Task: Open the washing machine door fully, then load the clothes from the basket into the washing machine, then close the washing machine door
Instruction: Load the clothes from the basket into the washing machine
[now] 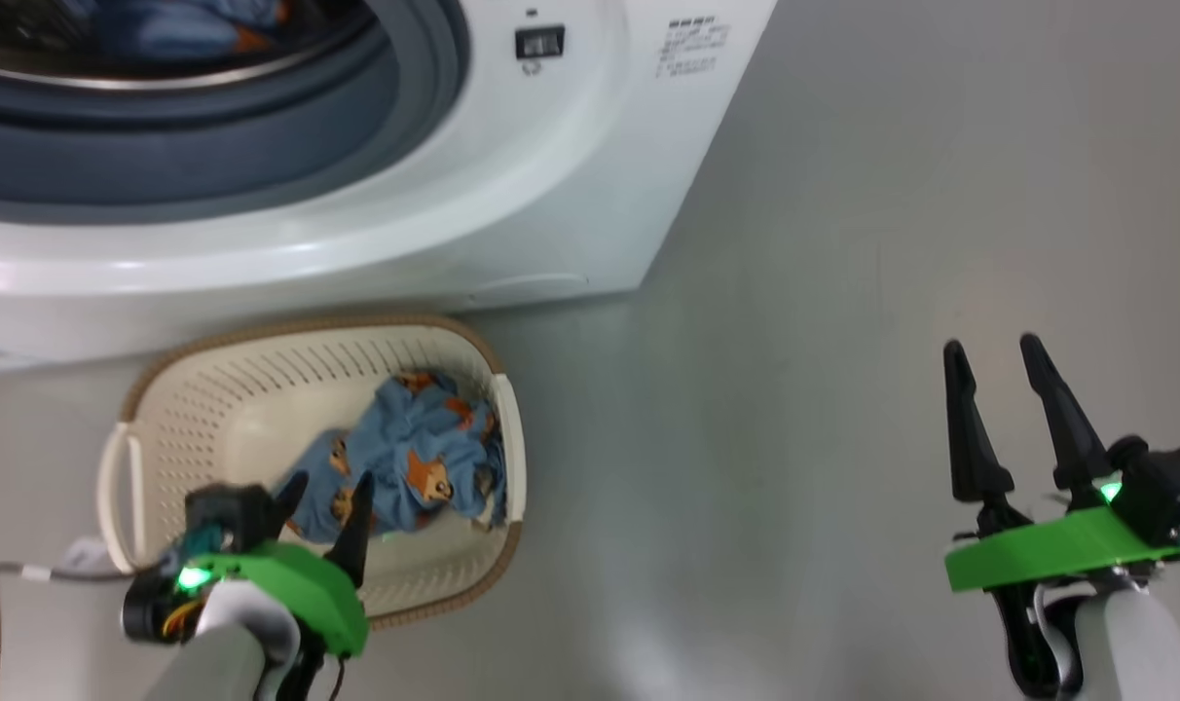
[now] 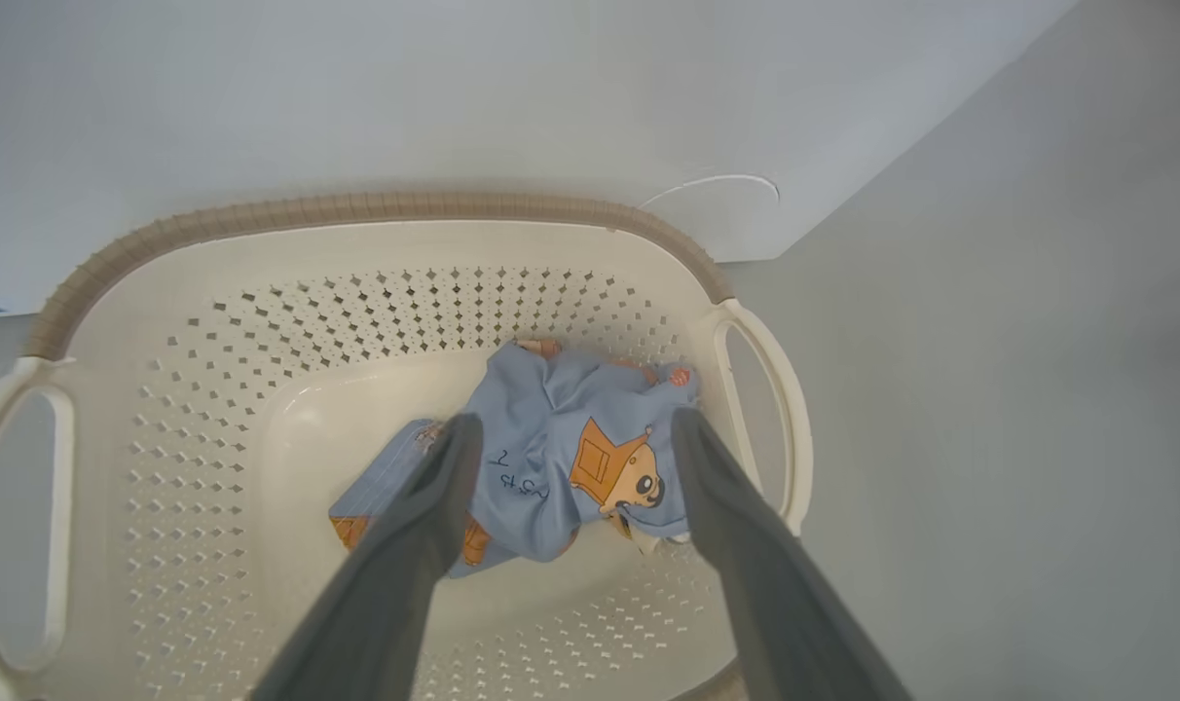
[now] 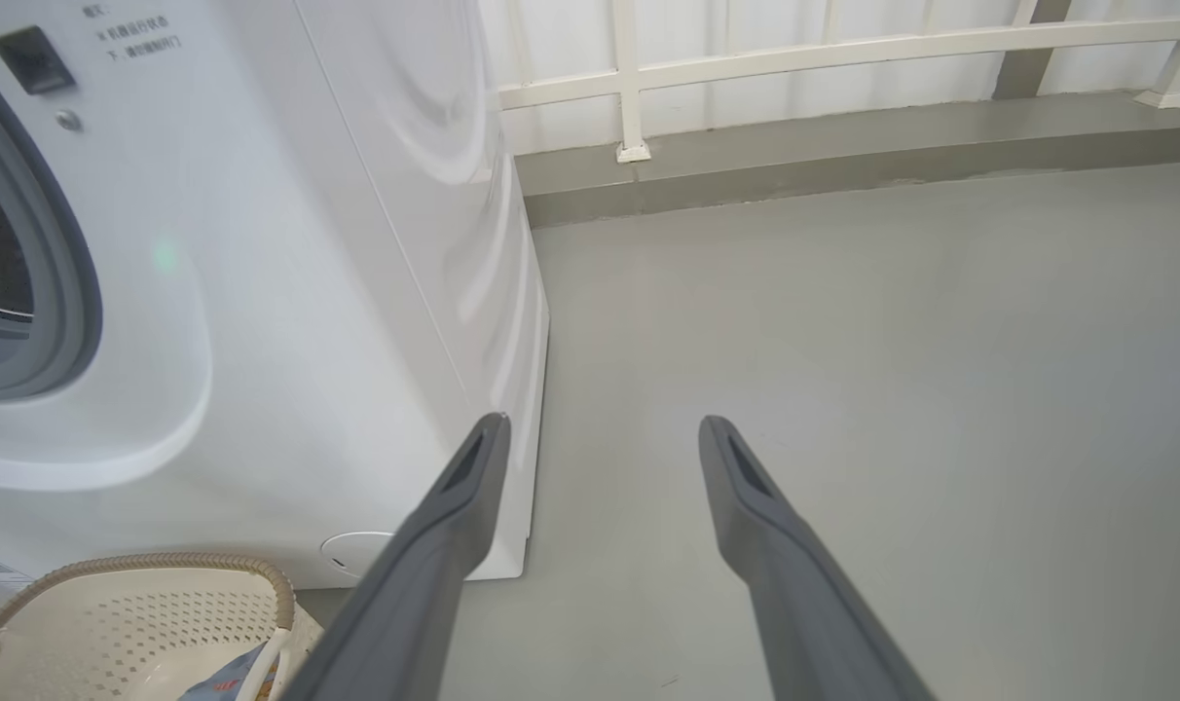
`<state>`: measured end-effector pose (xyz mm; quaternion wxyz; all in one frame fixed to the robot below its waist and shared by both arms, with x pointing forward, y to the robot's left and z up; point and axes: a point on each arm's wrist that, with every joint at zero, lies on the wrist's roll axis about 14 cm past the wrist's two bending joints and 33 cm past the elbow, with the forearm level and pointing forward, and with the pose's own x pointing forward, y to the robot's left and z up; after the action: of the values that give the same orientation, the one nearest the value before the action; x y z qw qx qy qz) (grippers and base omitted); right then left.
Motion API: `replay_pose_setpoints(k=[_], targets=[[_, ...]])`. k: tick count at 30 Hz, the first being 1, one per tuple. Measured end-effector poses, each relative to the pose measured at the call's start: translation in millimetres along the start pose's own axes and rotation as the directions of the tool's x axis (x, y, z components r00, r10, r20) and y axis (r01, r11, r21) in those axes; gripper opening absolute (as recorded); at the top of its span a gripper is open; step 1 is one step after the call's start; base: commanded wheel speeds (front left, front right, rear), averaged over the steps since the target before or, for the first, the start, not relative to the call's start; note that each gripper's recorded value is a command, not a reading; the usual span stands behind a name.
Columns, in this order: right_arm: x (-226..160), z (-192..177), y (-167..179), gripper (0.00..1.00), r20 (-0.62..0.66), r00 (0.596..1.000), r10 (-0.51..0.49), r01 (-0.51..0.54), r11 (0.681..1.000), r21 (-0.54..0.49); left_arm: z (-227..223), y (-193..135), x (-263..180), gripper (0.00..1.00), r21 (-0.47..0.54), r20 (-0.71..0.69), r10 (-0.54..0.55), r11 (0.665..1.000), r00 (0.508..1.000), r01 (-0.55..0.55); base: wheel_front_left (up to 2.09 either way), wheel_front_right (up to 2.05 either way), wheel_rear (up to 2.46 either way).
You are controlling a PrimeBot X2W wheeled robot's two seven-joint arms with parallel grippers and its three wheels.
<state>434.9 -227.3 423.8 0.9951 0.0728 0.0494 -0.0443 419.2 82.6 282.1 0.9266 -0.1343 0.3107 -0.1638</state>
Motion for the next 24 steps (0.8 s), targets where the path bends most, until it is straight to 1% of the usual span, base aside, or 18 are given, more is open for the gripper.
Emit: replay_pose_setpoints(k=[5,11,18,24], targets=[[16.5,-13.4,2.4,1.00,-0.020,1.000,0.009,-0.009,1.000,-0.013,-17.9,-2.8,26.7,1.00,0.013,-0.085,-0.047,0.999,0.995,0.048,0.00,0.00,0.00],[24.8,-36.4,2.9,1.00,-0.070,0.998,0.013,-0.014,1.000,-0.020,-52.1,-2.2,42.8,1.00,0.014,-0.201,-0.086,0.996,0.976,0.091,0.00,0.00,0.00],[33.5,-55.5,0.0,1.00,-0.107,0.994,0.013,-0.018,0.999,-0.050,-65.7,-5.3,66.4,1.00,0.002,-0.253,-0.139,0.989,0.957,0.145,0.00,0.00,0.00],[35.9,-68.6,-1.0,1.00,-0.135,0.991,0.015,-0.023,0.998,-0.062,-74.3,-4.4,81.3,1.00,-0.010,-0.281,-0.164,0.986,0.946,0.168,0.00,0.00,0.00]])
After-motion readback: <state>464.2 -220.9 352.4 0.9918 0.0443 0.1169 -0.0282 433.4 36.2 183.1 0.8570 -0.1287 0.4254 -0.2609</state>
